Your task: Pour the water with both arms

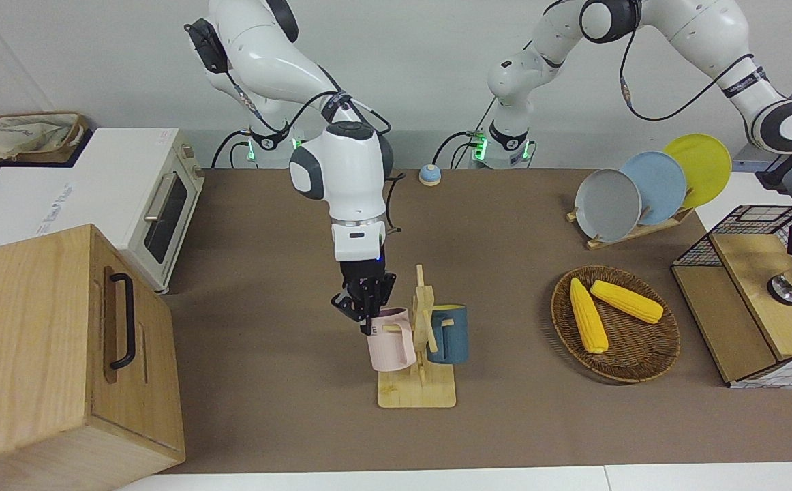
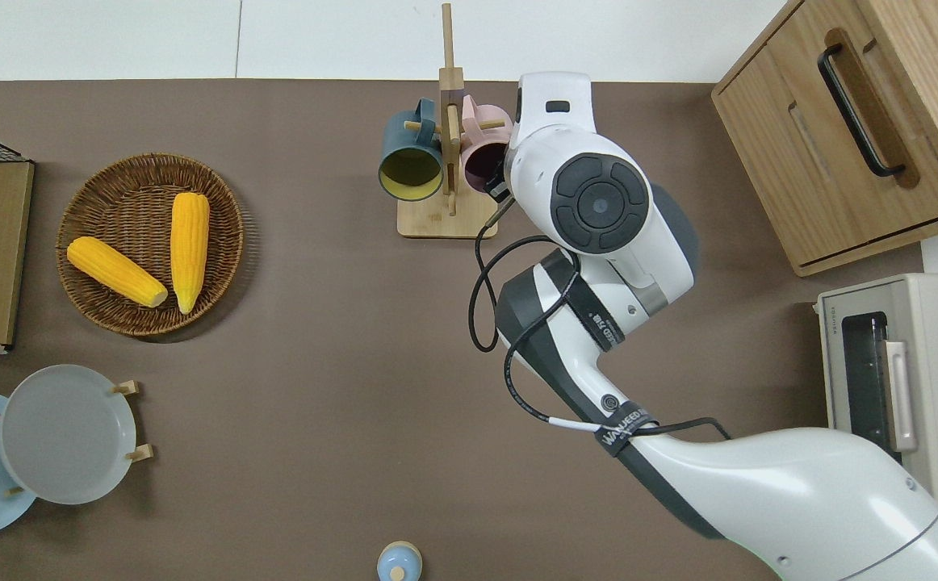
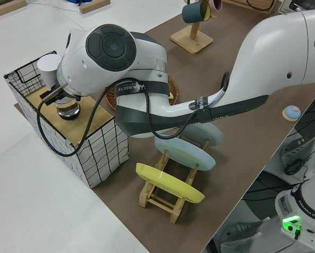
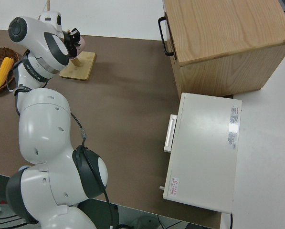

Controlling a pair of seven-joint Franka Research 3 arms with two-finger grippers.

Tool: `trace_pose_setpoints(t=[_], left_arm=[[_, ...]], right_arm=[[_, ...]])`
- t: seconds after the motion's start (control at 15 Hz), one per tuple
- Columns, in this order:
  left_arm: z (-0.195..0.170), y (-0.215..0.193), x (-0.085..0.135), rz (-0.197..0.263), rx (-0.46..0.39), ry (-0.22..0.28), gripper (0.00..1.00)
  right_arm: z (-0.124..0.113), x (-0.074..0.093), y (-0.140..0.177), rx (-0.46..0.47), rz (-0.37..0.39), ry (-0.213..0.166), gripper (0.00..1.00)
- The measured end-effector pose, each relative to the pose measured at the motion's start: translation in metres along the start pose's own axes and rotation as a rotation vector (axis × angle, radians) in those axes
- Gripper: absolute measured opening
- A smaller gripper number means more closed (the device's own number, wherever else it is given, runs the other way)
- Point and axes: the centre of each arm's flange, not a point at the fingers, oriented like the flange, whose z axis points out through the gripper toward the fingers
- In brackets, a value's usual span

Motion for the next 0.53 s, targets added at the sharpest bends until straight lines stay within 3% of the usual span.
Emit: trace_pose_setpoints(t=[0.2,0.53], left_arm=[[0.0000,-0.0001,0.0000,0.000,0.000,0.000,0.63],[0.0000,-0.0001,0.0000,0.000,0.000,0.000,0.63]], right_arm=[[-0.0019,0.0010,0.0048,-0.007,0.011,0.006,0.06],[-0.0017,0.0011,0.0049,-0.007,0.014,0.006,0.06]])
